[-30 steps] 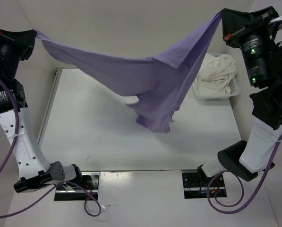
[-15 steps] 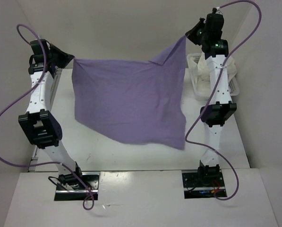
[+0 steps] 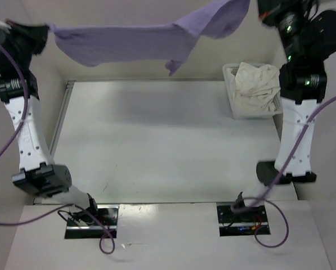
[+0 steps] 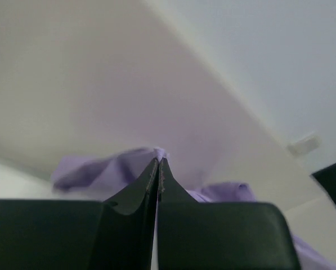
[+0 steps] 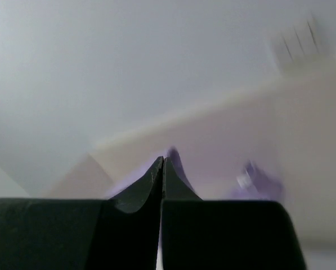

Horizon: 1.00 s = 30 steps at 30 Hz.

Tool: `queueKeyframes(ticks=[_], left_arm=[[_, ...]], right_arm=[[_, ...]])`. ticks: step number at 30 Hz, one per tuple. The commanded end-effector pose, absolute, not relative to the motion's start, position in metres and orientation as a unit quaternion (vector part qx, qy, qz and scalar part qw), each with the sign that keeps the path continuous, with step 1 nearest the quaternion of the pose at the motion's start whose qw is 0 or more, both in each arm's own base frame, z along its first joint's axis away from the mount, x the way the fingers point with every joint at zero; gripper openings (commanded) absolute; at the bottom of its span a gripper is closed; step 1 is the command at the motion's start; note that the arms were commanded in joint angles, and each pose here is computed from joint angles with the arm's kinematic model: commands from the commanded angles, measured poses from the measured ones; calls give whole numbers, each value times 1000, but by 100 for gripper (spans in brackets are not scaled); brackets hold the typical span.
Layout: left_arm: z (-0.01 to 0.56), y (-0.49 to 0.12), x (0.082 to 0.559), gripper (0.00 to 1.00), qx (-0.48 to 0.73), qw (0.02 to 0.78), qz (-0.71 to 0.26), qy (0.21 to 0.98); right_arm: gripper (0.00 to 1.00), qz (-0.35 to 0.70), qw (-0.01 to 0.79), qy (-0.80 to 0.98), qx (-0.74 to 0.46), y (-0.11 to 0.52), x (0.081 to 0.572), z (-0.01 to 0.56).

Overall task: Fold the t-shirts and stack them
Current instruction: Flatten out the tshirt, then grap the side of the flattened tshirt closest away from the robot with both arms

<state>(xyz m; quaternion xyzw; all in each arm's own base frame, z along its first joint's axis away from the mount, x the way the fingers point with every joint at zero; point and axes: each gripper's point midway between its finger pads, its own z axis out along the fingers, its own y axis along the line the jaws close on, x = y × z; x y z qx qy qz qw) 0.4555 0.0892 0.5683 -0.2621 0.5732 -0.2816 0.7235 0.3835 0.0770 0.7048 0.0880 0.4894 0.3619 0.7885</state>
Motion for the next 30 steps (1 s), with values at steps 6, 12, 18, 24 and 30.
queueKeyframes(ticks=[6,12,18,24,30], left_arm=[[410,92,427,0,-318,641,-217,664],[260,89,377,0,-398,515,-157,743],[186,75,315,0,-451,413,-122,782],[152,70,267,0,-489,342,-77,799],[155,69,266,0,-488,344,-78,798]], right_arm=[[0,240,571,768,161,68,430,381],[0,195,420,866,188,64,359,220],[0,198,324,904,198,71,295,176],[0,201,269,918,211,74,245,177],[0,219,223,927,208,93,220,163]])
